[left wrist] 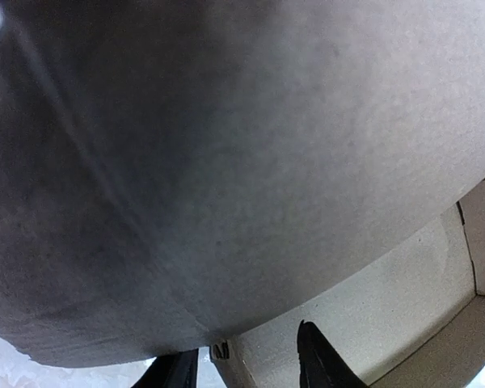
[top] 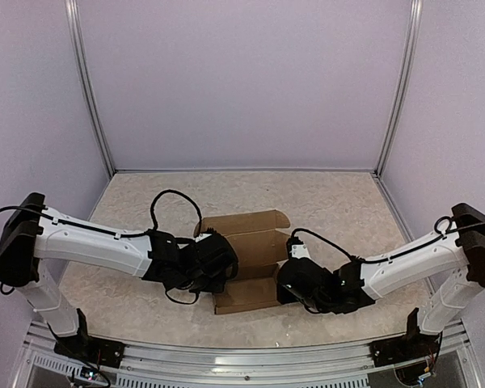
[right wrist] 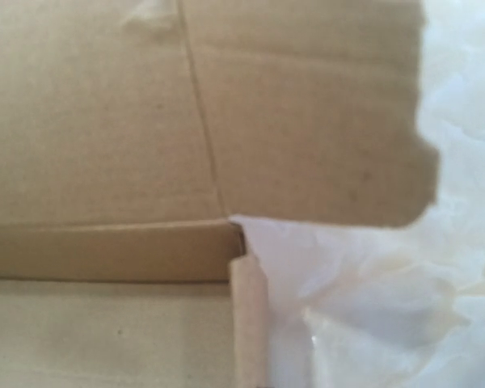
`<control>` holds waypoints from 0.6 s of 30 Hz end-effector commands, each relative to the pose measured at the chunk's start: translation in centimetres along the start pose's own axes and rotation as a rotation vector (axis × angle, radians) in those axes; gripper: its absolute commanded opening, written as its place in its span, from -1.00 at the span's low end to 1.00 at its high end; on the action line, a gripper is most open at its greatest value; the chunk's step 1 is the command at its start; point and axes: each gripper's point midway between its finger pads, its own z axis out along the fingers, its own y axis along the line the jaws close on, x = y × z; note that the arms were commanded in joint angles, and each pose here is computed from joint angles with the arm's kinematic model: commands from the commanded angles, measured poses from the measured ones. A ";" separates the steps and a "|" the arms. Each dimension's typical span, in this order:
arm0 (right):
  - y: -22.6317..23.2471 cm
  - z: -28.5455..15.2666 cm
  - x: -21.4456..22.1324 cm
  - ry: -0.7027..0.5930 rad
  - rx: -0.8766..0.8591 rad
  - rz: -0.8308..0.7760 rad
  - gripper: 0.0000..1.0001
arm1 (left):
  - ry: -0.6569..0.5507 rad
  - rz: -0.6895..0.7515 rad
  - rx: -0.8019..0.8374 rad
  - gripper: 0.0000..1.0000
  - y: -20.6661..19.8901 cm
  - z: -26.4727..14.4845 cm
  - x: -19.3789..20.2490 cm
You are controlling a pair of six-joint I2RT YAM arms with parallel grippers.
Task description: Fold the paper box
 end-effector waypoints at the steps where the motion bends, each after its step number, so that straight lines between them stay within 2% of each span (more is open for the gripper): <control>1: 0.4 -0.8 -0.7 -0.030 0.021 -0.030 -1.00 | -0.052 -0.009 0.035 -0.12 -0.1 -1.9 -1.2; 7: 0.6 -1.2 -1.3 -0.067 0.058 -0.056 -1.00 | -0.079 0.002 0.051 0.02 0.1 -3.2 -1.9; 15: -0.4 -0.9 -1.3 -0.074 0.136 -0.089 -1.00 | -0.098 0.023 0.041 0.31 1.2 -3.7 -1.8; 18: -0.9 -0.8 -1.3 -0.074 0.170 -0.103 -1.00 | -0.088 0.029 0.039 0.35 1.3 -3.4 -1.4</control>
